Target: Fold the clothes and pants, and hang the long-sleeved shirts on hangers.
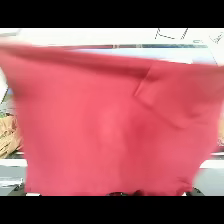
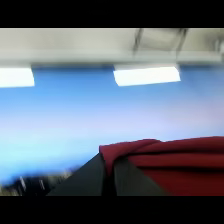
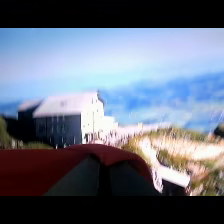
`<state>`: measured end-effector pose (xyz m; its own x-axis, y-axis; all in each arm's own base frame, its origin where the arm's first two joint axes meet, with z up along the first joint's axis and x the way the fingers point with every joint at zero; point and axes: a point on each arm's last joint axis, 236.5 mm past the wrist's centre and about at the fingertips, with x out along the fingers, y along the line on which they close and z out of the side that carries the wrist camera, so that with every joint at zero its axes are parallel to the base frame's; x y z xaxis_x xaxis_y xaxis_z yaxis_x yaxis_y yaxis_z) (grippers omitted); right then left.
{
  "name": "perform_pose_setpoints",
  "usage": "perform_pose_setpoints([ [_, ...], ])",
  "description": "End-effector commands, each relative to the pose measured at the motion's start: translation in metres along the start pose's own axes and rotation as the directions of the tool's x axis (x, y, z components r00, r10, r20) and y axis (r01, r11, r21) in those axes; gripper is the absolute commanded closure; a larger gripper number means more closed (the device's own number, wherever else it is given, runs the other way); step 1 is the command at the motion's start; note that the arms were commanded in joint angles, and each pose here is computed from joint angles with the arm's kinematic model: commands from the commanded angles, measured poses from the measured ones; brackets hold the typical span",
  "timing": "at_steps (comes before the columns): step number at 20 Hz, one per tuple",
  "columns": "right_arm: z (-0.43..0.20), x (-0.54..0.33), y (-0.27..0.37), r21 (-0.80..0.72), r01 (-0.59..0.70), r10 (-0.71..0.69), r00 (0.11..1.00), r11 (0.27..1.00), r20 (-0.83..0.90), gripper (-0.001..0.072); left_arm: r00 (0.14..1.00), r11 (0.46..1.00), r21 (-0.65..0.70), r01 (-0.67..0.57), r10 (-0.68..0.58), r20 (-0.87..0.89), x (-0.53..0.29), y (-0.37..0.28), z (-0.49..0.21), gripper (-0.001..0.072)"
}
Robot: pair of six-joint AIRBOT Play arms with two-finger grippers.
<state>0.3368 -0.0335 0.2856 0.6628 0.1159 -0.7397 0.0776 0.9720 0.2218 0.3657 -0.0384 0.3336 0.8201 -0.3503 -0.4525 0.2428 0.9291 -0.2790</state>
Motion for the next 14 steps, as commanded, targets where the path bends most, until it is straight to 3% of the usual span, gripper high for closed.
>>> perform_pose_setpoints([
  [1,-0.111,0.150,-0.013,0.116,-0.015,0.069,0.874,0.993,-0.481,0.0684,0.921,0.975,-0.224,-0.015,-0.073,-0.382,0.119,0.050,-0.153,0.0683],
  [5,-0.137,0.284,-0.007,0.211,0.022,0.089,0.862,0.977,-0.500,0.0682,0.857,0.930,-0.341,-0.134,-0.064,-0.511,0.211,0.096,-0.252,0.0682],
  [8,-0.084,0.343,-0.004,0.312,-0.040,0.134,0.950,0.949,-0.284,0.0682,0.882,0.898,-0.407,-0.166,-0.049,-0.468,0.255,0.126,-0.249,0.0682],
  [11,-0.007,0.361,-0.013,0.326,-0.081,0.093,0.995,0.942,-0.022,0.0682,0.906,0.907,-0.391,-0.157,-0.025,-0.422,0.283,0.142,-0.225,0.0683],
  [14,-0.004,0.383,-0.019,0.349,-0.084,0.090,0.996,0.933,-0.002,0.0681,0.909,0.915,-0.379,-0.140,-0.033,-0.416,0.307,0.142,-0.220,0.0683],
])
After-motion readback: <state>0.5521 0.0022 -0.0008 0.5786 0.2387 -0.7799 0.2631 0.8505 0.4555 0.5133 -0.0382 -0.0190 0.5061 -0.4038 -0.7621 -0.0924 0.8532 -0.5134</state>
